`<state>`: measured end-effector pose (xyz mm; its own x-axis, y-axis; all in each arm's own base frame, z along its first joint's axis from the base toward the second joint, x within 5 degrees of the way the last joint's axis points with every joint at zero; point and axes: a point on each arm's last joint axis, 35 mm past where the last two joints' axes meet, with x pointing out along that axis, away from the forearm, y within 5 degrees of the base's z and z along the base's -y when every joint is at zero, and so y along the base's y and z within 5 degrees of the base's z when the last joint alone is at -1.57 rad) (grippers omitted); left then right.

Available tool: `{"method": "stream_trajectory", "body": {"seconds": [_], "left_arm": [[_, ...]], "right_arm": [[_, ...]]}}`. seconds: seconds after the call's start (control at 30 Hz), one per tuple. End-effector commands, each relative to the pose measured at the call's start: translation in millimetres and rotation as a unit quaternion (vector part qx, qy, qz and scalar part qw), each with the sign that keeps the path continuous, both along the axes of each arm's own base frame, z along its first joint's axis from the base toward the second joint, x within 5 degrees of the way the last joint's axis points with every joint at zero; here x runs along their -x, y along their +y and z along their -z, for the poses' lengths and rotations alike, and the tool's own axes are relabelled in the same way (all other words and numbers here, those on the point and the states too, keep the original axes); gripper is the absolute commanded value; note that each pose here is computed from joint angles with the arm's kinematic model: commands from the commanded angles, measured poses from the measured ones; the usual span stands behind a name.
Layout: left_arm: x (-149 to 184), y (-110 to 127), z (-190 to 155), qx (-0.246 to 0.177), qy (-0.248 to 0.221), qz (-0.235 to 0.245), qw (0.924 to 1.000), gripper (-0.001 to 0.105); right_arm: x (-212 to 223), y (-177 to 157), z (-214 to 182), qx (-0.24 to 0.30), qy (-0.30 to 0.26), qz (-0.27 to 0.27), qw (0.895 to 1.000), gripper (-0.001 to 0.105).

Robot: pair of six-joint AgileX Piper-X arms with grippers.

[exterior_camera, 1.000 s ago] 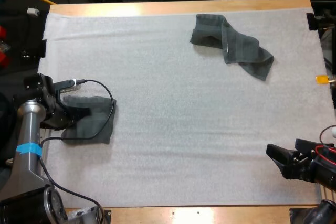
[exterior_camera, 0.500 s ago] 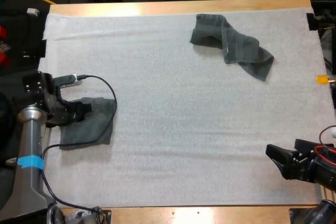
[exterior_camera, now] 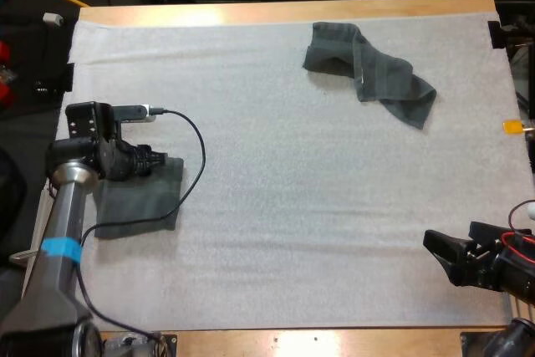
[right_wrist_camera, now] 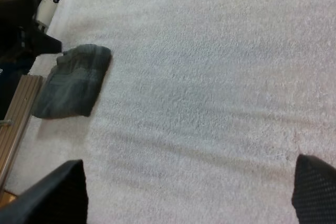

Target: Pick towel from pile, fold and stack

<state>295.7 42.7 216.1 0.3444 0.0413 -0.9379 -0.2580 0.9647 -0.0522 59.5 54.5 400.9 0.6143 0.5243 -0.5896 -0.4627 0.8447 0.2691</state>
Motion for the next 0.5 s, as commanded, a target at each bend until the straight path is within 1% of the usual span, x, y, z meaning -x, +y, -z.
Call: {"method": "stream_trajectory", "body": {"seconds": [0.0, 0.07, 0.2, 0.37, 0.47], "left_arm": [[-3.6, 0.5, 9.0, -0.003, 0.014, -0.006, 0.9999, 0.058], [-6.9, 0.7, 22.1, 0.004, 0.035, -0.005, 0.9994, 0.058], [-13.0, -0.2, 49.5, 0.034, 0.072, 0.002, 0.9968, 0.058], [-17.9, -4.2, 67.6, 0.080, 0.087, 0.014, 0.9928, 0.058], [-19.4, -12.6, 71.2, 0.084, 0.092, 0.029, 0.9918, 0.058]], "right_arm": [[0.2, -0.2, -2.3, -0.004, -0.006, -0.001, 1.000, 0.077], [0.2, -0.2, -2.3, -0.008, -0.003, 0.002, 1.000, 0.077], [0.2, -0.2, -2.3, -0.009, -0.002, 0.003, 1.000, 0.077], [0.2, -0.2, -2.3, -0.010, -0.001, 0.004, 1.000, 0.077], [0.1, -0.4, -2.3, -0.012, 0.000, 0.009, 1.000, 0.077]]}}
